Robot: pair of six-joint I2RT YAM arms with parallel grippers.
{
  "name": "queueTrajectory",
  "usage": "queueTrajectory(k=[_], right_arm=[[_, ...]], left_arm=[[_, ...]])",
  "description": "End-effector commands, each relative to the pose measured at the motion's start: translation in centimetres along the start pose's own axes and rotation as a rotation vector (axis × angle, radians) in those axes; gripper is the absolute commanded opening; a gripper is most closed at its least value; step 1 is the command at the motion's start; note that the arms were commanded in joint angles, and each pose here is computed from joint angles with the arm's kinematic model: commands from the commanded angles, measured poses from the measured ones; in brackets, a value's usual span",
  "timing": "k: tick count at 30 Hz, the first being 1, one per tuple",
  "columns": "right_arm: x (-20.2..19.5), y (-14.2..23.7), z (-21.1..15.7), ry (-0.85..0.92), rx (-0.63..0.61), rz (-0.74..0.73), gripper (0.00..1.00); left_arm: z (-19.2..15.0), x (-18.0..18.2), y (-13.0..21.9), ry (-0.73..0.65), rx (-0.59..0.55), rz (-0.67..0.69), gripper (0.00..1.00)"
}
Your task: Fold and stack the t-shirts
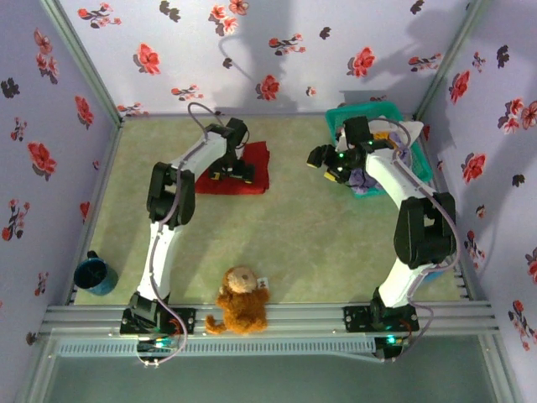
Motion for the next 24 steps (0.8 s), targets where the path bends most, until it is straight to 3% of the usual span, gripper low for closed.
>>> queueTrajectory(k=[1, 7, 14, 24], right_arm=[[-0.1, 0.3, -0.6, 0.002, 0.015, -0.006, 0.70], [-0.3, 0.0, -0.8, -0.001, 0.020, -0.009, 0.70], [-0.6, -1.1, -1.0, -0.016, 0.047, 0.005, 0.70], [0.1, -1.6, -1.2, -0.032, 0.075, 0.062, 0.70]], left_arm=[[-2.4, 3.2, -2.3, 0.010, 0.133, 0.067, 0.99], [-1.5, 6.9, -1.6, -0.059, 0.117, 0.096, 1.00], [0.6, 13.2, -0.3, 0.008, 0.113, 0.092, 0.99], [4.0, 20.8, -0.5, -0.065, 0.063, 0.102, 1.00]])
Point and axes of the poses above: each hand's point on the last joint's axis, 136 mm out from that joint toward the fingers, its own y axis back along the fingers, its own x axis along the line the jaws close on, z = x × y, the point moved 2 cm from there along y, back along the fingers, and after that the axes turned 11 degrees about y, right-handed, at the moved point
